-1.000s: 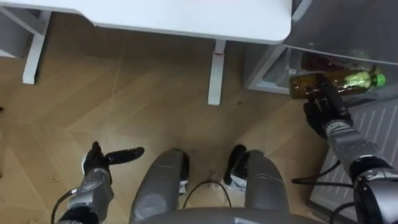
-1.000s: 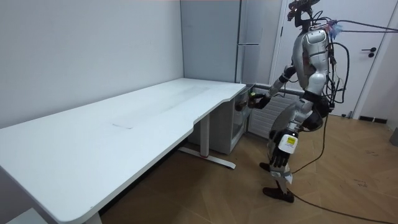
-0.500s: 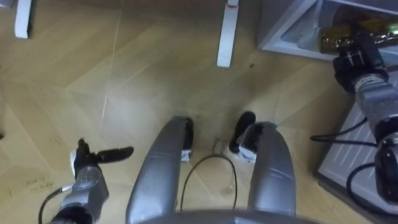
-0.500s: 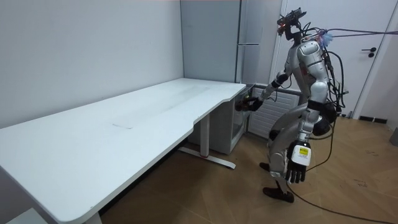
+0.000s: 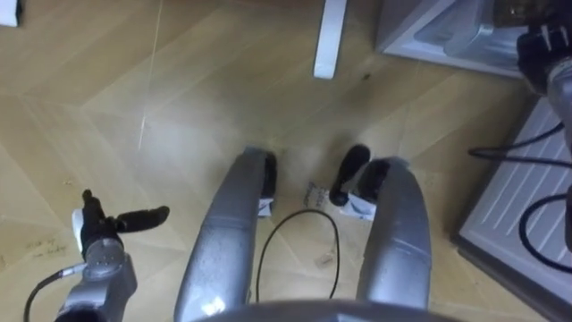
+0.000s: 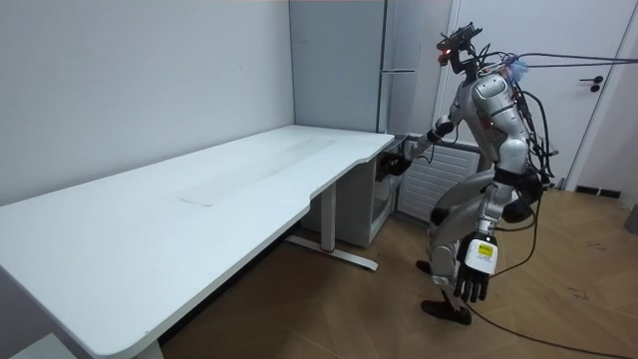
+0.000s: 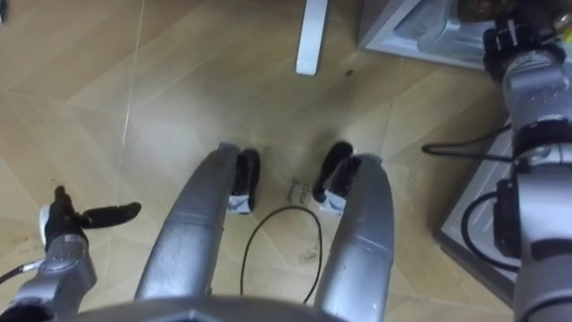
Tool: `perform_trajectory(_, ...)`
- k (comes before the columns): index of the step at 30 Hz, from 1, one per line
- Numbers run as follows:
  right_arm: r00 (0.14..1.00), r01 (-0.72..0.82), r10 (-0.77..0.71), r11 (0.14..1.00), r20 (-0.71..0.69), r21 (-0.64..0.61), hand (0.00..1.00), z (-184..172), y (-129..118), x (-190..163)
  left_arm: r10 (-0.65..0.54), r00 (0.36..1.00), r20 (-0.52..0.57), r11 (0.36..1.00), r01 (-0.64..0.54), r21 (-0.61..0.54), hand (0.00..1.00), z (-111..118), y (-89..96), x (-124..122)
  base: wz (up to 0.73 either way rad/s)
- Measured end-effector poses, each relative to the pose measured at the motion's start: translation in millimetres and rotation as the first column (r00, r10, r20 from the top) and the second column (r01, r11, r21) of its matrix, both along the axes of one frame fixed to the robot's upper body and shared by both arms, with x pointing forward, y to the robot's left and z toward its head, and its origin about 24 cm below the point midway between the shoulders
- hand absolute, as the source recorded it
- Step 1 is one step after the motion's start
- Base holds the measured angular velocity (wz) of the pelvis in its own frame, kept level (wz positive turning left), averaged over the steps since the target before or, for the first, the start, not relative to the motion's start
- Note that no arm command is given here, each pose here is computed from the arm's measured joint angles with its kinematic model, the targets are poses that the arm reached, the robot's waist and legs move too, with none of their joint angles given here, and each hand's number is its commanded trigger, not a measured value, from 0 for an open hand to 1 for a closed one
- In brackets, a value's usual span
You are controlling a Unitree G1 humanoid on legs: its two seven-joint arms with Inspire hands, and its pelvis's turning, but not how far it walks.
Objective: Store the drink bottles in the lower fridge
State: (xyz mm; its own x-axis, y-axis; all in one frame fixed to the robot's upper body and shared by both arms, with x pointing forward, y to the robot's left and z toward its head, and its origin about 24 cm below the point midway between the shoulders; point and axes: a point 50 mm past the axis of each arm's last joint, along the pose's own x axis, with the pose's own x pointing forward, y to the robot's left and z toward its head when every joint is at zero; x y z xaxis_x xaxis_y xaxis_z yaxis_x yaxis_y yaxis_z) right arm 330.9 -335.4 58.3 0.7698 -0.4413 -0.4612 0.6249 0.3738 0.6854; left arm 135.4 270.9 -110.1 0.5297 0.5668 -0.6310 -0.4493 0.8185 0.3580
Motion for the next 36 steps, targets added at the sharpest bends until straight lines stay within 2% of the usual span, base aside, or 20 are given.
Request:
perform_trajectory(2, 1.000, 0.001, -0.001, 1.000, 0.004, 0.015, 1.00, 1, 1, 1, -0.005, 1.000, 0.008, 1.000, 0.005, -0.006, 0.00, 1, -1.6, 1, 0.03)
perform_trajectory(3, 1.000, 0.000, -0.001, 1.000, 0.005, 0.023, 0.95, 1, 2, 1, -0.008, 1.000, 0.010, 1.000, 0.008, -0.008, 0.00, 2, -2.1, 1, 0.00)
perform_trajectory(4, 1.000, 0.002, -0.002, 0.999, 0.008, 0.044, 0.60, 2, 3, 2, -0.014, 1.000, 0.016, 1.000, 0.014, -0.010, 0.00, 3, -2.6, 1, 0.00)
perform_trajectory(5, 1.000, 0.002, -0.003, 0.999, 0.008, 0.052, 0.00, 3, 4, 3, -0.017, 1.000, 0.021, 1.000, 0.017, -0.010, 0.00, 4, -2.6, 2, 0.00)
perform_trajectory(10, 1.000, 0.027, -0.027, 0.995, -0.002, 0.100, 0.00, 8, 6, 5, -0.027, 0.998, 0.050, 1.000, 0.026, 0.013, 0.00, 13, 3.2, -2, 0.00)
perform_trajectory(16, 0.998, 0.064, -0.061, 0.993, -0.031, 0.103, 0.00, 13, 1, 4, -0.009, 0.998, 0.065, 1.000, 0.007, 0.028, 0.00, 17, 3.2, -3, 0.04)
perform_trajectory(25, 0.996, 0.094, -0.094, 0.990, -0.011, 0.103, 0.00, 17, -6, 3, 0.013, 1.000, 0.016, 0.999, -0.013, 0.051, 0.00, 14, 7.0, -17, -0.02)
perform_trajectory(36, 0.990, 0.140, -0.138, 0.986, -0.034, 0.088, 0.00, 12, -12, -3, -0.024, 1.000, -0.018, 0.998, 0.025, 0.054, 0.00, 13, 8.0, -19, 0.00)
